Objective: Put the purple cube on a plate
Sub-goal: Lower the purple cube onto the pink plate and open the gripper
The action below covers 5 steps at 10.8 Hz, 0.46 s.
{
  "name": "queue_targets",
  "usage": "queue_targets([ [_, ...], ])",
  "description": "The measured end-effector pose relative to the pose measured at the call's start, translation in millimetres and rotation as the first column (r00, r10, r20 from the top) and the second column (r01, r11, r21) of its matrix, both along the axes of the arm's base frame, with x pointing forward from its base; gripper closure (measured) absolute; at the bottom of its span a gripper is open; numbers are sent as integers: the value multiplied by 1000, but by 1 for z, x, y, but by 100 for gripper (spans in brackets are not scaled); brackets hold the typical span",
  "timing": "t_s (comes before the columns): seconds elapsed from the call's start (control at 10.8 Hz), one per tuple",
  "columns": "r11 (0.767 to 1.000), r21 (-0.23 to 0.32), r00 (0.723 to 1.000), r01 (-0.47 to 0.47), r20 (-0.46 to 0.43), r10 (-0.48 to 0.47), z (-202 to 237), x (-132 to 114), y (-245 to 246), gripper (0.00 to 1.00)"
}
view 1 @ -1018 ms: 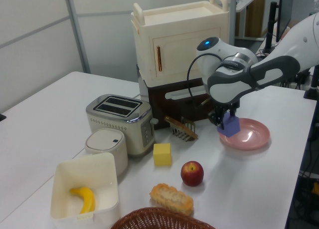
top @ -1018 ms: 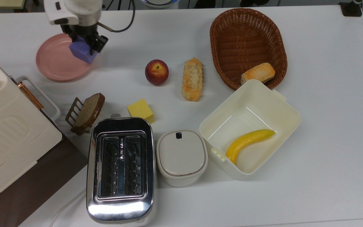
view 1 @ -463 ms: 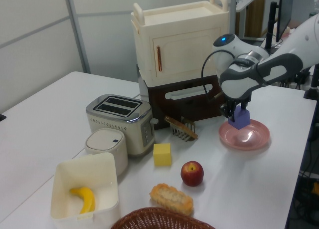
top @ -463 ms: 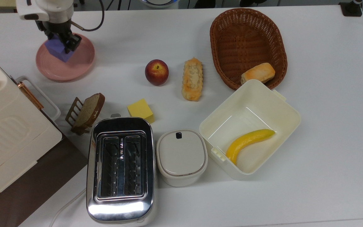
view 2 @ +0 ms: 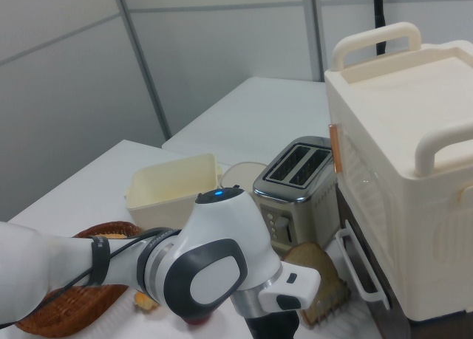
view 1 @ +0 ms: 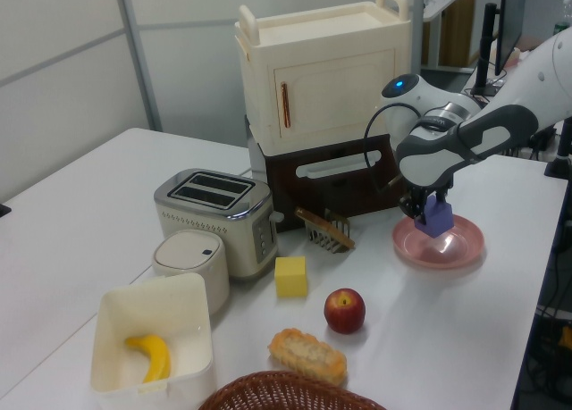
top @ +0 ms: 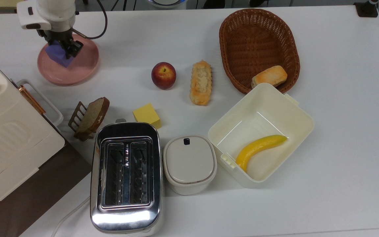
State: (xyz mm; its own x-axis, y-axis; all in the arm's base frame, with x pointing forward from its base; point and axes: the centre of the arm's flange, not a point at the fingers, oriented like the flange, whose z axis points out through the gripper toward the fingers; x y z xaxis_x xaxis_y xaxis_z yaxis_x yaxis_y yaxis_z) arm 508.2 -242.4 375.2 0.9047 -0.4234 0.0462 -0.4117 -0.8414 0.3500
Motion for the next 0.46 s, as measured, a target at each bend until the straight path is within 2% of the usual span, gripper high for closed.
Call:
queue_targets([
  [0.19,1000,1,1000,0,-2,0,-1,0,0,40],
  [0.28,1000,2,1000,0,-6,0,-3,0,0,26],
  [0.37,1000,4,1000,0,-8,0,-5,0,0,7],
  [0.46,1000,4,1000,0,-10,0,-6,0,0,0],
])
